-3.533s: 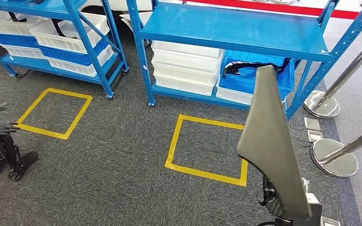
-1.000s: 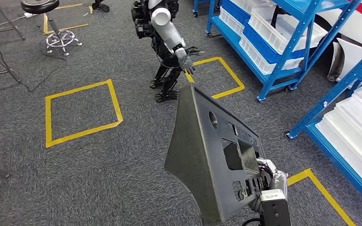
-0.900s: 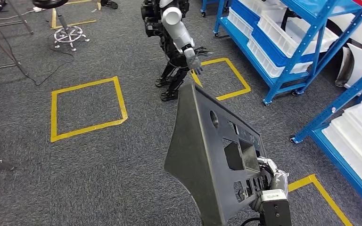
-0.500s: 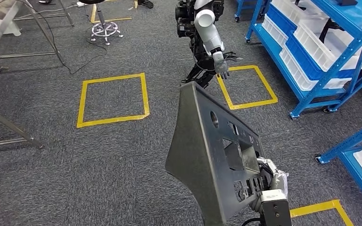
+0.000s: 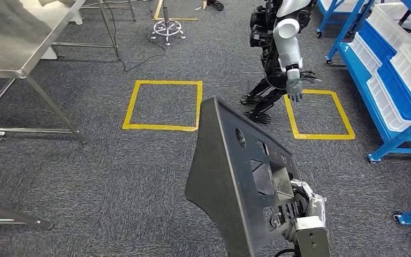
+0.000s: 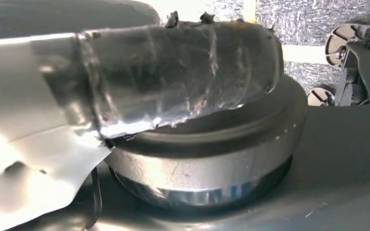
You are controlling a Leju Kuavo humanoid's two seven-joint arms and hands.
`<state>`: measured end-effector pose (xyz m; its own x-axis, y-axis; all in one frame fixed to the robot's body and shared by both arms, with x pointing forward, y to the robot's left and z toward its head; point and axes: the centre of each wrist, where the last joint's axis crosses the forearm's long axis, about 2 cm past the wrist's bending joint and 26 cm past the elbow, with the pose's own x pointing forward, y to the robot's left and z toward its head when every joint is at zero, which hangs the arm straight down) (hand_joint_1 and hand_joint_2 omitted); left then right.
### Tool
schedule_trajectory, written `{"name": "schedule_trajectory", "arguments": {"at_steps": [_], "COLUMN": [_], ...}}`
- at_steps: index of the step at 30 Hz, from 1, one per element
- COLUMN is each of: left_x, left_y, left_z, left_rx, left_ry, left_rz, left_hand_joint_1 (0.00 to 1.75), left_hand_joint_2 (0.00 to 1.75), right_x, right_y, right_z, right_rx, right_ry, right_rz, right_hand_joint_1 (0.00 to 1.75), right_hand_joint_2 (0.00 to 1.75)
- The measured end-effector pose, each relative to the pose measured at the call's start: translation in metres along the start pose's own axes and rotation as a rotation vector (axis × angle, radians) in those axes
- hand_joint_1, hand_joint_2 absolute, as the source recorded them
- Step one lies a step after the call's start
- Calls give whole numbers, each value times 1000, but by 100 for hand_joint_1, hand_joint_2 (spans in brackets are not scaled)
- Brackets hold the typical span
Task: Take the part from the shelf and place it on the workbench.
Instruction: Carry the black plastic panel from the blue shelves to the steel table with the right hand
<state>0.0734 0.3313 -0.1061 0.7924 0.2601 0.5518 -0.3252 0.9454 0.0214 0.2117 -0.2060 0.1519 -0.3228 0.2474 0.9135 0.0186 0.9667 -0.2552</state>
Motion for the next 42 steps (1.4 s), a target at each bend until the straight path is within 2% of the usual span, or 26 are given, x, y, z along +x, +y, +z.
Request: {"name": "schedule_trajectory", "arguments": {"at_steps": [14,23,31,42], "left_x": [8,7,6,28], "left_y": [-6,-1,18,58], "left_z": [-3,-3,-2,-8], "left_rx": [-23,-13,31,138], "left_ry": [-14,-11,1,33], "left_rz": [10,0,-70,-203], "left_hand_joint_1": [0,0,0,0], "left_hand_joint_2": [0,0,0,0], "right_x": [-1,-1,0,-3], "right_y": [-1,0,1,2], "right_z": [1,2,-1,-1], "right_rx": [0,2,2,25], "right_ry": [2,8,-11,-24], "right_rz": [5,2,-8,-21], "right_hand_joint_1": [175,175,175,175], "right_hand_joint_2": [175,175,175,175]}}
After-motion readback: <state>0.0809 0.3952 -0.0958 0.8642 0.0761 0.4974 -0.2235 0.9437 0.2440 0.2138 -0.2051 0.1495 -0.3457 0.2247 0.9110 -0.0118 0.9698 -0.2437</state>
